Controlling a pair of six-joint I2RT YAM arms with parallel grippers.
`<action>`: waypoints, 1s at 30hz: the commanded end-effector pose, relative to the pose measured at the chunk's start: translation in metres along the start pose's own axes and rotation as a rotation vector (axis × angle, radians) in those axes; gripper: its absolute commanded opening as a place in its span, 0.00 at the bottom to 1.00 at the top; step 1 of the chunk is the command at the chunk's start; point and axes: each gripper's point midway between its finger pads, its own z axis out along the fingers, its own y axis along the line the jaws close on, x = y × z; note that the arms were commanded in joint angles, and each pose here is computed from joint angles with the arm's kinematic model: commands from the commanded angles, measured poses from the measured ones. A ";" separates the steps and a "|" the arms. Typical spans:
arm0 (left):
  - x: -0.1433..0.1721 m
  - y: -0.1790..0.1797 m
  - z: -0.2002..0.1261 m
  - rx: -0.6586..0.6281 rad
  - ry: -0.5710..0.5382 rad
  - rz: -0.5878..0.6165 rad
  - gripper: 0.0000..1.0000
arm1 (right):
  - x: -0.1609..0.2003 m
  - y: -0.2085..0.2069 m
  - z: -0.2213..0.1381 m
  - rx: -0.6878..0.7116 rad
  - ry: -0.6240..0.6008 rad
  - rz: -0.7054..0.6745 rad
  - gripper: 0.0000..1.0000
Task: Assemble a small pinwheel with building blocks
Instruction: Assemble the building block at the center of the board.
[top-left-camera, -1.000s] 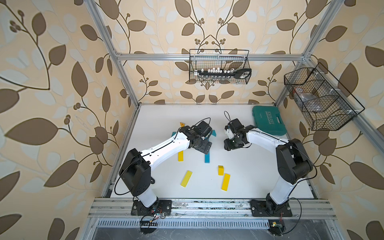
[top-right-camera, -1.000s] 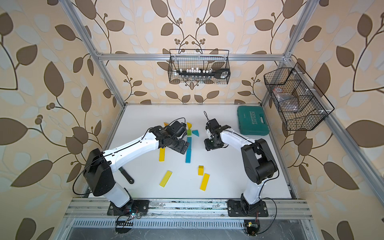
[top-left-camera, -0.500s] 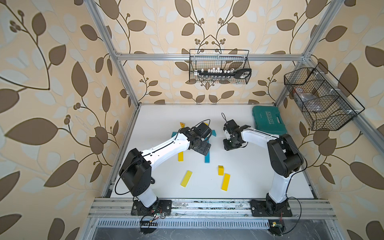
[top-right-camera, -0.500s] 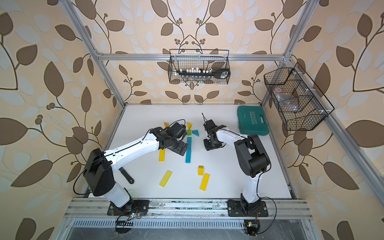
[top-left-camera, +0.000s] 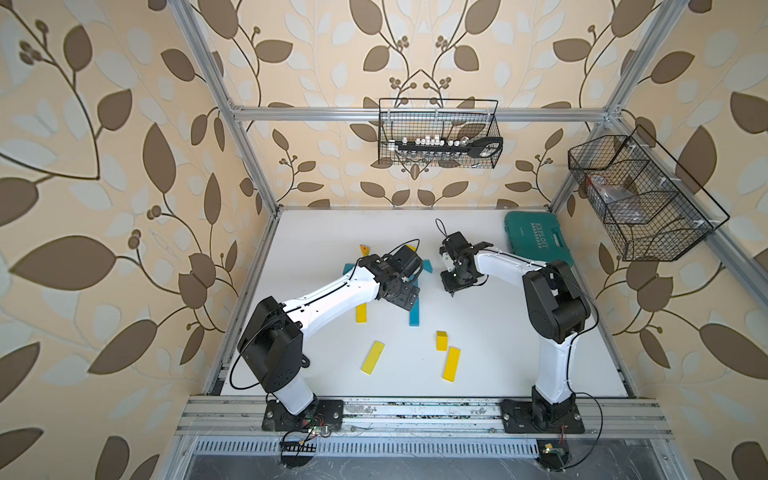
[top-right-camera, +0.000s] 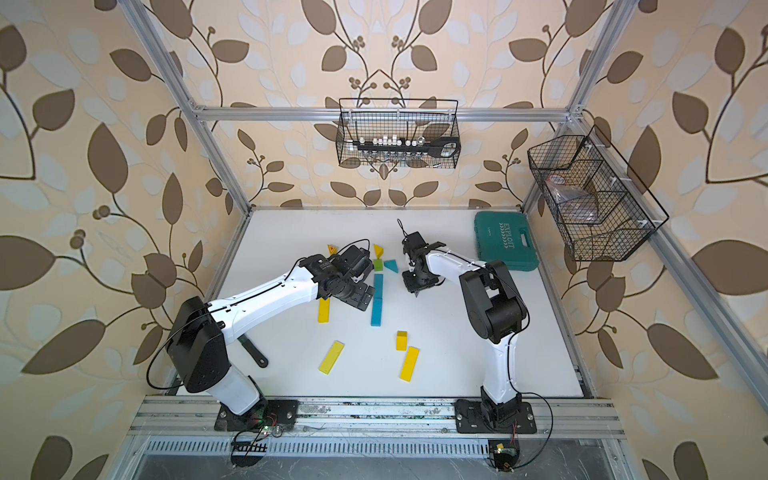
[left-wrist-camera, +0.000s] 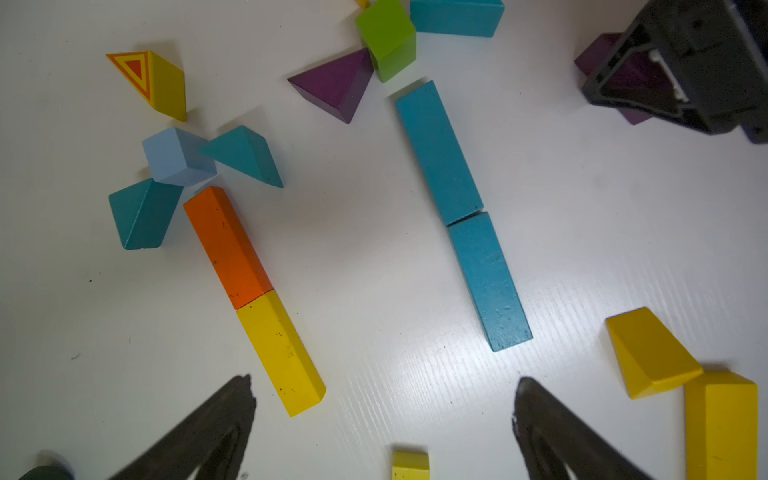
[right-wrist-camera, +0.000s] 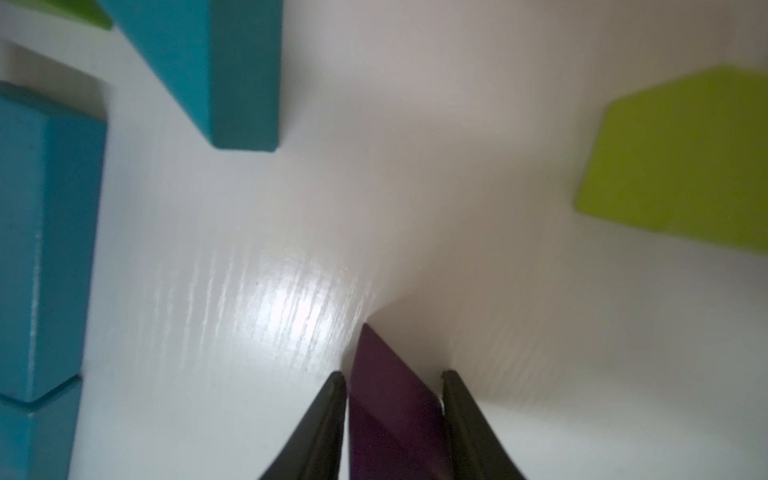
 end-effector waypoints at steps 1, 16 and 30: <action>-0.001 0.013 -0.009 -0.030 -0.017 -0.017 0.99 | 0.002 0.000 0.006 -0.011 0.053 -0.048 0.38; -0.004 0.016 -0.021 -0.025 -0.041 -0.025 0.99 | 0.030 0.005 -0.003 0.012 0.100 -0.043 0.44; 0.002 0.025 -0.031 -0.045 -0.054 -0.037 0.99 | 0.016 0.007 -0.003 -0.013 0.082 -0.095 0.22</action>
